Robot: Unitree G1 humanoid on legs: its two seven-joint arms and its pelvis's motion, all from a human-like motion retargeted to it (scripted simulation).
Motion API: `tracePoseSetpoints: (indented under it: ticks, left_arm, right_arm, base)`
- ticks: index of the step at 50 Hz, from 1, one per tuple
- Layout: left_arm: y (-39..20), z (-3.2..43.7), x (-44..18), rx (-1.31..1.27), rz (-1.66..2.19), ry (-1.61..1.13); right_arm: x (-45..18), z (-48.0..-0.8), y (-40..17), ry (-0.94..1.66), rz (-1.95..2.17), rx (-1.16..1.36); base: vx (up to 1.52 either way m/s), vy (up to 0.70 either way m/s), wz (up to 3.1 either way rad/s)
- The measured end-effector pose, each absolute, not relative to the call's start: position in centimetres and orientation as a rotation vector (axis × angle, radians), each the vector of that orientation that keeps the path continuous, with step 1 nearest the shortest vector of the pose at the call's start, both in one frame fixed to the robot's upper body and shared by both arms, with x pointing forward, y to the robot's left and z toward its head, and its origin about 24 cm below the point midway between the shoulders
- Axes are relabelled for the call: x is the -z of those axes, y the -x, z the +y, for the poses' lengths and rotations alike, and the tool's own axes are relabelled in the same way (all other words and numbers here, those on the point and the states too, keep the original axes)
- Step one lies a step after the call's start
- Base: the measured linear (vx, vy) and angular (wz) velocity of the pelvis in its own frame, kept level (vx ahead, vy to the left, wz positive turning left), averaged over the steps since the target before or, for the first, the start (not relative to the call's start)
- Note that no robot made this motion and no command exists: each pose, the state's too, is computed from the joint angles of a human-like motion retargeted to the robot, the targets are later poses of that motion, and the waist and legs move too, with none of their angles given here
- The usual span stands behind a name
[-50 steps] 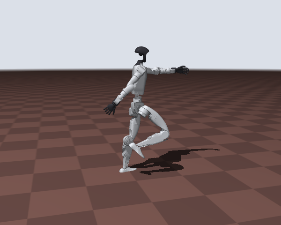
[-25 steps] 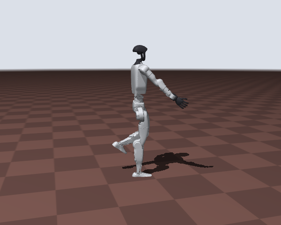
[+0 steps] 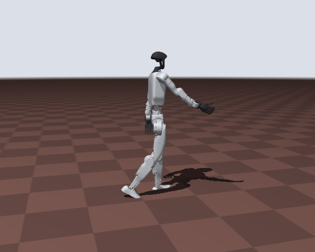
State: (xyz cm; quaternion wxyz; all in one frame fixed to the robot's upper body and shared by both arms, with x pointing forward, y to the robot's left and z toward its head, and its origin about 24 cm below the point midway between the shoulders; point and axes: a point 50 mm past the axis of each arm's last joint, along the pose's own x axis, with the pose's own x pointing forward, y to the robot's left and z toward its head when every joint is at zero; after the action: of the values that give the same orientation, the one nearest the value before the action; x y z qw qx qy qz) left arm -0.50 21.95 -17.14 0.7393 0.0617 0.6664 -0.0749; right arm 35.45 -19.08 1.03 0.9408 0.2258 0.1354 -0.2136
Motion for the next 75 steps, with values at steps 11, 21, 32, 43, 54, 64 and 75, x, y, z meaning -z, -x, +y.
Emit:
tracePoseSetpoints:
  ticks: [11,21,32,43,54,64,75]
  left_arm:
    - [-41.7,23.0,-16.7,-0.042,0.186,-0.495]
    - [-40.9,20.1,-37.9,-0.079,-0.268,-0.655]
    - [-39.1,15.5,-6.3,0.258,0.336,-0.422]
    - [14.1,22.3,14.2,0.195,1.801,0.14]
    - [29.8,21.8,3.7,-0.023,2.225,0.447]
    - [2.3,22.4,17.0,-0.184,1.456,0.107]
    - [-41.3,21.2,-13.2,0.032,0.275,-0.543]
  right_arm:
    - [14.2,-24.6,13.8,-0.142,1.849,0.337]
    - [5.6,-25.8,27.0,-0.314,2.129,0.593]
    - [17.0,-23.2,0.5,-0.162,1.549,0.329]
    - [-14.9,-23.2,-40.9,-0.462,-0.016,0.48]
    - [-35.3,-23.2,-40.7,-0.285,-0.476,0.396]
    - [-5.4,-19.8,-38.1,-0.123,0.249,0.379]
    - [14.4,-23.2,14.1,-0.067,1.943,0.139]
  base:
    - [0.48,0.1,1.21]
    - [0.48,-0.06,0.18]
    - [0.55,-0.2,-0.15]
    - [0.47,-0.1,-1.22]
    - [0.49,0.11,0.04]
    - [0.62,0.23,-0.58]
    - [0.44,0.13,1.47]
